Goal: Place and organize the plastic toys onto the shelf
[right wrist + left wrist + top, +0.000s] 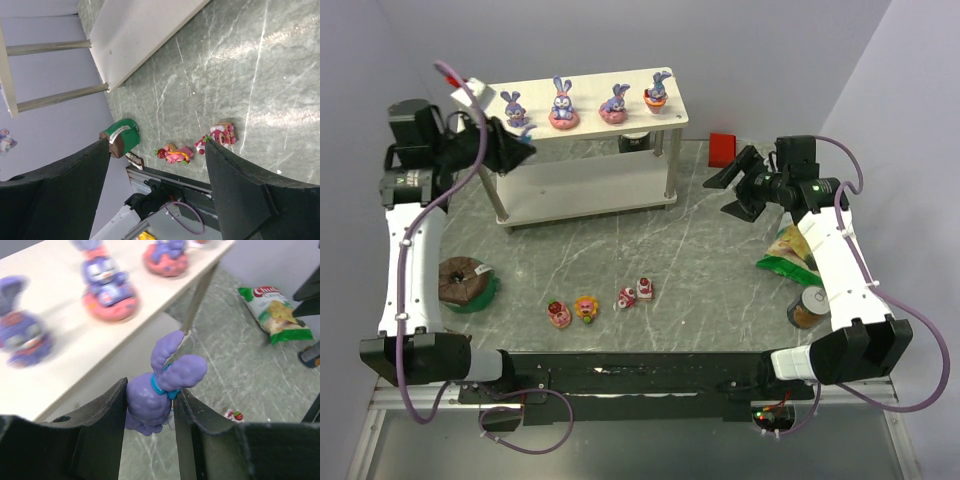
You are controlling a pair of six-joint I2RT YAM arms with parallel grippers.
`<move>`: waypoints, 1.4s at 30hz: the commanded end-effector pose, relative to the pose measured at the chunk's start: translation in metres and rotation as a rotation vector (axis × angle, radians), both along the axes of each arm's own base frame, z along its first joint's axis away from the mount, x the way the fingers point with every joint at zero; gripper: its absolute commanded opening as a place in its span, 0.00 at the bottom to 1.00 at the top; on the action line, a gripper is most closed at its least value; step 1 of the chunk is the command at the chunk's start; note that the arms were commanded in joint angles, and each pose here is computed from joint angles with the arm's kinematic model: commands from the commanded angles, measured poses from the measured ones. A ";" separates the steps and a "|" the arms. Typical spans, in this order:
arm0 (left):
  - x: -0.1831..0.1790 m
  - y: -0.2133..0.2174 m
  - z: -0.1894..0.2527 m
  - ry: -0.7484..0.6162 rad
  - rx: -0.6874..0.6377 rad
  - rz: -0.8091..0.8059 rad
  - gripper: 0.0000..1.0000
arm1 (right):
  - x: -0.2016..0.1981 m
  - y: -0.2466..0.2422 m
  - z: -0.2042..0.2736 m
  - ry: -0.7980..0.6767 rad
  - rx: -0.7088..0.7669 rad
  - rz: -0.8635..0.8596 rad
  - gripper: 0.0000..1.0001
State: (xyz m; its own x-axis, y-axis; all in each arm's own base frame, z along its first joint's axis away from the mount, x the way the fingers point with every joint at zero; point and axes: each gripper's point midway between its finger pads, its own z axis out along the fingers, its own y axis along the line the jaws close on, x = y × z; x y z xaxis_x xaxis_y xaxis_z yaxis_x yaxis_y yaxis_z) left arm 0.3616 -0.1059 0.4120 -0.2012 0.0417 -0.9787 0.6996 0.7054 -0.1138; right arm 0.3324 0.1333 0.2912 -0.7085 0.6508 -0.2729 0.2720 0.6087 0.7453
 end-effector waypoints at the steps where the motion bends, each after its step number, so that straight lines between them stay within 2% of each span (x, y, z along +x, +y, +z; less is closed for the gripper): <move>1: -0.006 0.030 0.033 -0.090 -0.021 -0.003 0.01 | 0.011 0.002 0.027 -0.088 0.003 0.032 0.83; 2: -0.001 0.046 0.034 -0.092 -0.029 0.027 0.01 | 0.013 0.003 0.027 -0.089 0.005 0.035 0.83; 5: -0.001 0.066 0.045 -0.110 -0.089 -0.021 0.01 | 0.019 0.004 0.026 -0.084 0.010 0.042 0.83; 7: -0.006 0.068 0.045 -0.074 -0.155 -0.084 0.01 | 0.022 0.006 0.024 -0.076 0.011 0.054 0.83; 8: -0.003 0.073 0.051 -0.098 -0.167 -0.095 0.01 | 0.023 0.006 0.024 -0.074 0.013 0.057 0.83; 13: 0.011 0.085 0.038 -0.040 -0.220 -0.153 0.01 | 0.028 0.009 0.021 -0.075 0.032 0.058 0.82; 22: 0.041 0.105 0.033 -0.018 -0.241 -0.206 0.01 | 0.030 0.009 0.017 -0.073 0.043 0.042 0.81; 30: 0.038 0.108 0.027 0.021 -0.235 -0.286 0.01 | 0.030 0.008 0.015 -0.079 0.055 0.022 0.81; 42: 0.050 0.115 0.013 0.064 -0.245 -0.296 0.01 | 0.032 0.008 0.014 -0.076 0.056 0.007 0.80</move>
